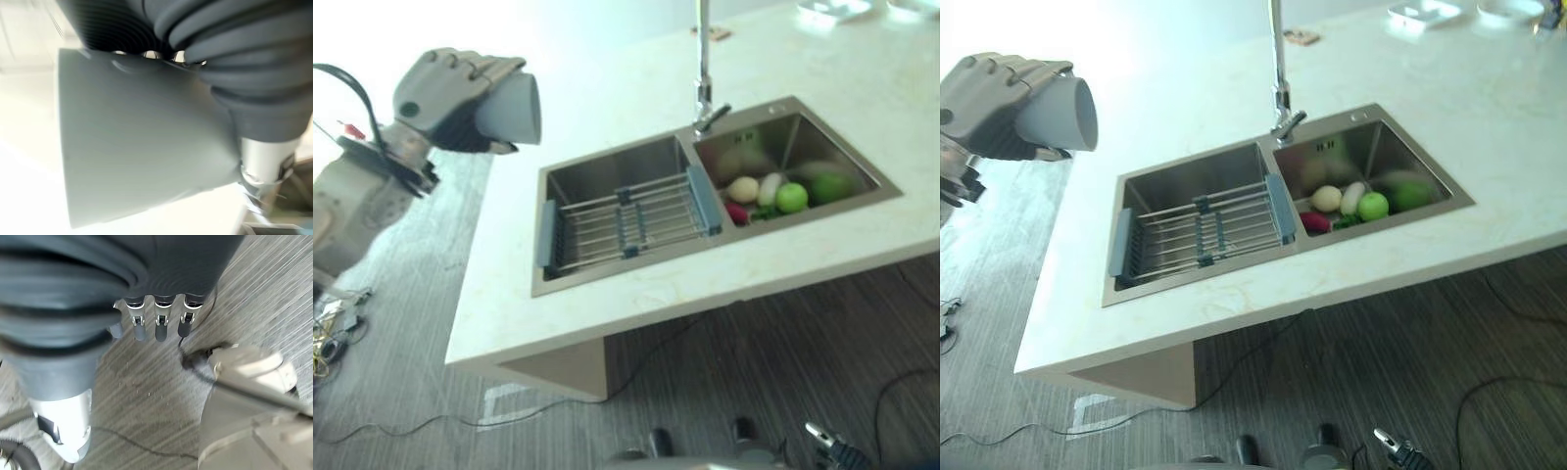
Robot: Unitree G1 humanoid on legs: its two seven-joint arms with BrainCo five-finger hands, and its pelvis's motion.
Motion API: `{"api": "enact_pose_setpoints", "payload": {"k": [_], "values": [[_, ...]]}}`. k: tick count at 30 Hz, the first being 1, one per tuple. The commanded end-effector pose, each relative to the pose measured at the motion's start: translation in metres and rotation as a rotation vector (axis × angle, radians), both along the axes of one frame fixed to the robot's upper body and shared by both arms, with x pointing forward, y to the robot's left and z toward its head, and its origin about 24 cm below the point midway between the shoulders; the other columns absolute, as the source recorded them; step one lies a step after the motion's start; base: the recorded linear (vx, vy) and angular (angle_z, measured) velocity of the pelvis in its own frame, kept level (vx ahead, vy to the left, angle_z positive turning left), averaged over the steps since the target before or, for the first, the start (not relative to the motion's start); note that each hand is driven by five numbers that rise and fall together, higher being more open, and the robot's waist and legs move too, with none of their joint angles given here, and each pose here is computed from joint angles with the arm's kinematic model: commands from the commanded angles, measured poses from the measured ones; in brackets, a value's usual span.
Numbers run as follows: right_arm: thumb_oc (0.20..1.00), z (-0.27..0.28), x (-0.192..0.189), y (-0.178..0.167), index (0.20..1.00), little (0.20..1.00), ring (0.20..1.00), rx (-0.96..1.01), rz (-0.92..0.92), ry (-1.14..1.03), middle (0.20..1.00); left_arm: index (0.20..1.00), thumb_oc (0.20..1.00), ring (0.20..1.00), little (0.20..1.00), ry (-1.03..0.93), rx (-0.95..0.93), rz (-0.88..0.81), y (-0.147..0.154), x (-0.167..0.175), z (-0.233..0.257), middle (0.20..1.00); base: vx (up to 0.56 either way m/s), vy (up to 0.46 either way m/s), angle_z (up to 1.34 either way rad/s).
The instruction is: Place the dishes in the dishwasher.
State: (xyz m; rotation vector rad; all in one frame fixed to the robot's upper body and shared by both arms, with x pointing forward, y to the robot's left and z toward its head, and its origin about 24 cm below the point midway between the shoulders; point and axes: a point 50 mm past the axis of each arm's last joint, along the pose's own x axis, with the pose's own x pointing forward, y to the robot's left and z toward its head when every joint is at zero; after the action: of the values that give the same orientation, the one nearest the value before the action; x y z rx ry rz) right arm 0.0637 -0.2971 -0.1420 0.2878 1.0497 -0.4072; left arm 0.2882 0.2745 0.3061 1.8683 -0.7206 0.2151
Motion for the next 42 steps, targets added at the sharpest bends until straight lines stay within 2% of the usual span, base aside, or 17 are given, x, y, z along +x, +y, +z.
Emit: {"api": "enact_pose_setpoints", "payload": {"k": [1,5,6,9,11,15,21,30,35,37,42], "values": [[1.0,0.001,-0.012,-0.007,1.0,1.0,1.0,-0.021,-0.006,0.042,1.0,0.2,0.2,0.2,0.2,-0.163,-0.13,0.04,0.02,-0.019,0.049,0.2,-0.07,-0.094,0.41],[1.0,-0.003,-0.015,-0.002,1.0,1.0,1.0,0.01,-0.012,0.067,1.0,0.2,0.2,0.2,0.2,-0.243,-0.33,0.027,0.043,-0.041,0.061,0.2,-0.12,-0.14,0.38],[1.0,-0.004,-0.013,0.0,1.0,1.0,1.0,0.025,0.006,0.073,1.0,0.2,0.2,0.2,0.2,-0.301,-0.498,0.052,0.068,-0.056,0.046,0.2,-0.22,-0.178,0.52],[1.0,-0.003,0.0,0.004,1.0,1.0,1.0,0.015,0.079,0.05,1.0,0.2,0.2,0.2,0.2,-0.326,-0.639,0.115,0.093,-0.073,0.007,0.2,-0.2,-0.16,0.51],[1.0,-0.001,0.017,0.008,1.0,1.0,1.0,0.003,0.163,0.026,1.0,0.2,0.2,0.2,0.2,-0.351,-0.774,0.205,0.115,-0.089,-0.039,0.2,-0.23,-0.223,0.52],[1.0,0.0,0.027,0.009,1.0,1.0,1.0,-0.006,0.182,0.011,1.0,0.2,0.2,0.2,0.2,-0.339,-0.902,0.239,0.127,-0.104,-0.08,0.2,-0.2,-0.149,0.62],[1.0,0.0,0.03,0.011,1.0,1.0,1.0,-0.015,0.067,-0.042,1.0,0.2,0.2,0.2,0.2,-0.336,-1.002,0.18,0.109,-0.093,-0.125,0.2,-0.27,0.032,1.26],[1.0,-0.006,0.006,0.013,1.0,1.0,1.0,0.015,-0.097,-0.041,1.0,0.2,0.2,0.2,0.2,-0.303,-0.977,-0.018,0.062,-0.066,-0.12,0.2,-0.23,0.373,1.09],[1.0,-0.007,0.021,0.029,1.0,1.0,1.0,0.072,-0.067,-0.126,1.0,0.2,0.2,0.2,0.2,-0.26,-0.95,-0.087,0.042,-0.062,-0.119,0.2,-0.09,0.368,0.47],[1.0,-0.007,0.029,0.041,1.0,1.0,1.0,0.199,-0.127,-0.183,1.0,0.2,0.2,0.2,0.2,-0.213,-0.954,-0.125,0.033,-0.059,-0.122,0.2,-0.09,0.406,0.18],[1.0,-0.005,0.033,0.05,1.0,1.0,1.0,0.285,-0.033,-0.238,1.0,0.2,0.2,0.2,0.2,-0.113,-0.992,-0.328,-0.006,-0.037,-0.127,0.2,-0.04,0.106,1.55]]}}
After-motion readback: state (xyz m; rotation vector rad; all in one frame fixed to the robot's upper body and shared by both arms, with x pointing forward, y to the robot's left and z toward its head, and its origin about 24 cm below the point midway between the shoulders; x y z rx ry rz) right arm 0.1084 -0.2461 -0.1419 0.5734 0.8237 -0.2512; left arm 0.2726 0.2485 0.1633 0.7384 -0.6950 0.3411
